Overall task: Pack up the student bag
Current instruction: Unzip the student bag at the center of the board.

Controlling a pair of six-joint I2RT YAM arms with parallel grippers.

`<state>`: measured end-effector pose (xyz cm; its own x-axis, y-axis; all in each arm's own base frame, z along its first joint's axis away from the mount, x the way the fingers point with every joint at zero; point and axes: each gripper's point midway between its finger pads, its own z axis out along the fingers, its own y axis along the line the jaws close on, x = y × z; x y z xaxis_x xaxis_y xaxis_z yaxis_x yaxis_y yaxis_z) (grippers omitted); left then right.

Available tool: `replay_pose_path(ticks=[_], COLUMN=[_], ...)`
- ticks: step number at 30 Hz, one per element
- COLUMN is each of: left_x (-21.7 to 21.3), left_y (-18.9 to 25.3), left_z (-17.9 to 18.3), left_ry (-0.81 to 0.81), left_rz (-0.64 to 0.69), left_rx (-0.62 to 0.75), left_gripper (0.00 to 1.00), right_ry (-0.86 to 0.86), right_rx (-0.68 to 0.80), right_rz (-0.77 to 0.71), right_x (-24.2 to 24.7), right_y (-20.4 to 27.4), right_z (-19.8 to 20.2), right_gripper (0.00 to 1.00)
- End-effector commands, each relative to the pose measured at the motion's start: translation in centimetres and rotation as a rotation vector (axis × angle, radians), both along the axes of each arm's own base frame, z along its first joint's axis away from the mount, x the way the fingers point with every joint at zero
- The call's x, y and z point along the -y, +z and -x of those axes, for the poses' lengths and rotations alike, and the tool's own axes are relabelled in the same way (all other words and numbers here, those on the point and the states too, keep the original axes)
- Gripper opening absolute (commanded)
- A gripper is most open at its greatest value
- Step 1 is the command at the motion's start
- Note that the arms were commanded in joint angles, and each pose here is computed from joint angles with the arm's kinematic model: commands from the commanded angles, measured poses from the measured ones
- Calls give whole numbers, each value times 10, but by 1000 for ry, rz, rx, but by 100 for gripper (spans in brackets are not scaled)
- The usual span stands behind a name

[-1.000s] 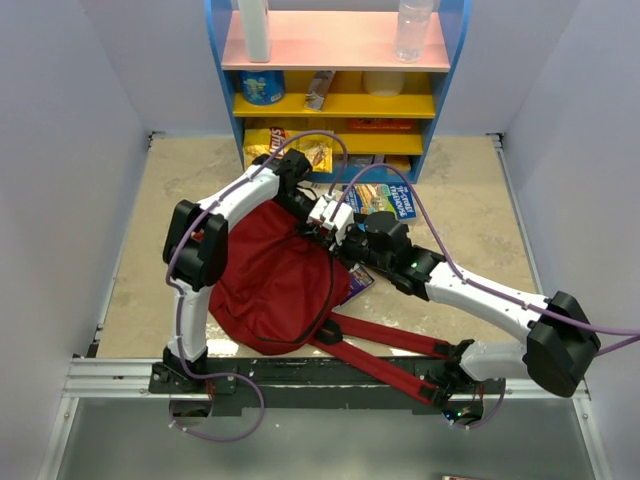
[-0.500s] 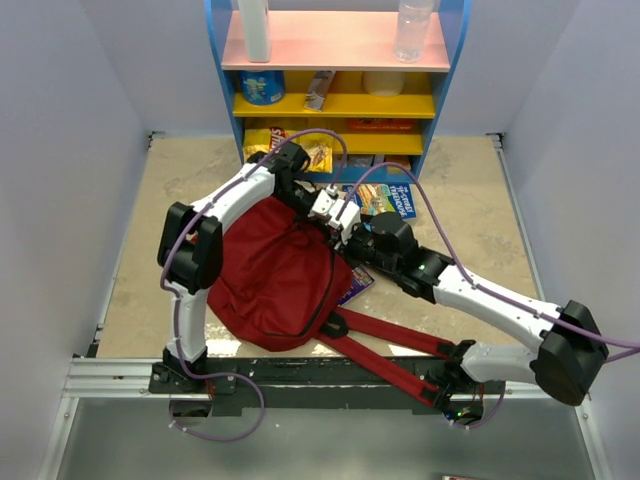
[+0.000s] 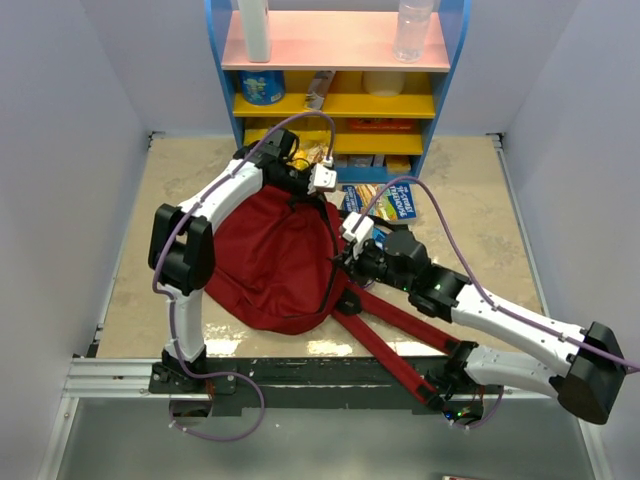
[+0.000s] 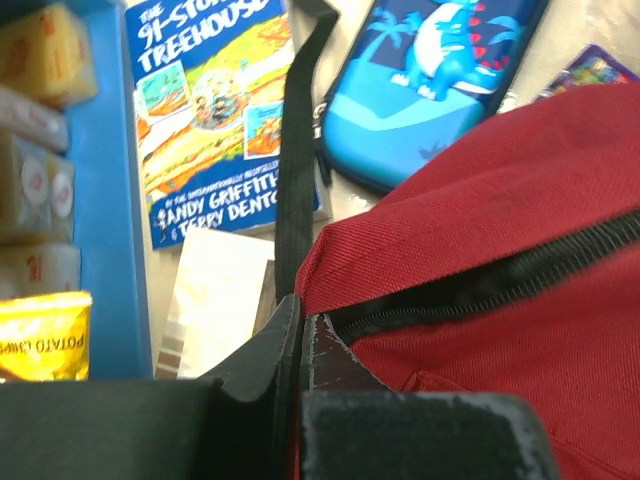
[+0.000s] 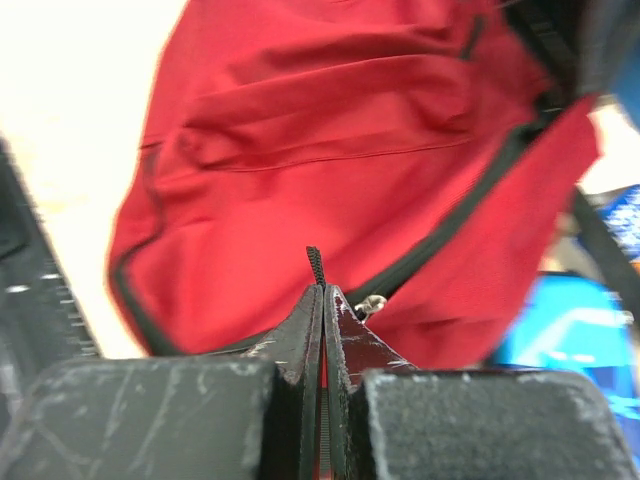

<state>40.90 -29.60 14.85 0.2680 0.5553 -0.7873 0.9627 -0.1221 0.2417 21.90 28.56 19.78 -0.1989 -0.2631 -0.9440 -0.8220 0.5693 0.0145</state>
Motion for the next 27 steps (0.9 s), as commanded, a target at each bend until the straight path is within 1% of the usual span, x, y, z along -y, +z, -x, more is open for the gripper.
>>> replay_pose_path(ticks=[1,2,4,7,9,10,13,14,15,16,17,18,19,20,21,23,25,26,27], left_x=[-10,-11,-14,-19,-19,-19,-16,-15,-15,-16,-17,-19,-23,-26,-31,-41,-50,-59,-63], left_y=[40,42,44,46,47,47,48,48,48,47,46,49,46,48,52,58,73,76,91], left_z=[-28,-33,-34,-43,-46,-47,-44,-42,-39,-35,-33,-28,-23,-19,-12,-6,-1,2,2], left_ry=[136,165,197,258,280,286,283,281,281,281,283,287,294,299,309,334,358,394,405], left_rz=[43,53,60,61,68,70,81,84,84,82,76,76,61,57,59,72,96,89,100], left_rx=[103,103,107,122,120,119,102,93,82,63,50,40,14,4,-4,-31,-35,-78,-75], left_gripper=[0,0,0,0,0,0,0,0,0,0,10,21,28,41,50,60,62,62,62], right_ry=[21,67,84,129,123,146,143,149,123,107,98,76,28,10,-10,-43,-88,-129,-171], right_rx=[-93,-107,-174,-224,-252,-261,-274,-269,-255,-242,-228,-192,-159,-145,-129,-113,-102,-93,-90], right_rz=[-38,-38,-30,-40,-46,-41,-37,-45,-26,-25,-39,-69,-89,-107,-116,-149,-180,-181,-200], right_x=[-21,-34,-47,-66,-76,-81,-97,-104,-105,-107,-109,-107,-102,-99,-95,-82,-68,-59,-53], right_y=[-8,-12,-29,-44,-54,-57,-65,-58,-61,-56,-43,-26,-14,-1,8,30,46,51,57], right_z=[31,49,65,100,110,121,127,127,121,117,114,107,95,89,83,68,53,45,36], right_gripper=[0,0,0,0,0,0,0,2,17,25,31,45,51,57,63,64,67,68,68])
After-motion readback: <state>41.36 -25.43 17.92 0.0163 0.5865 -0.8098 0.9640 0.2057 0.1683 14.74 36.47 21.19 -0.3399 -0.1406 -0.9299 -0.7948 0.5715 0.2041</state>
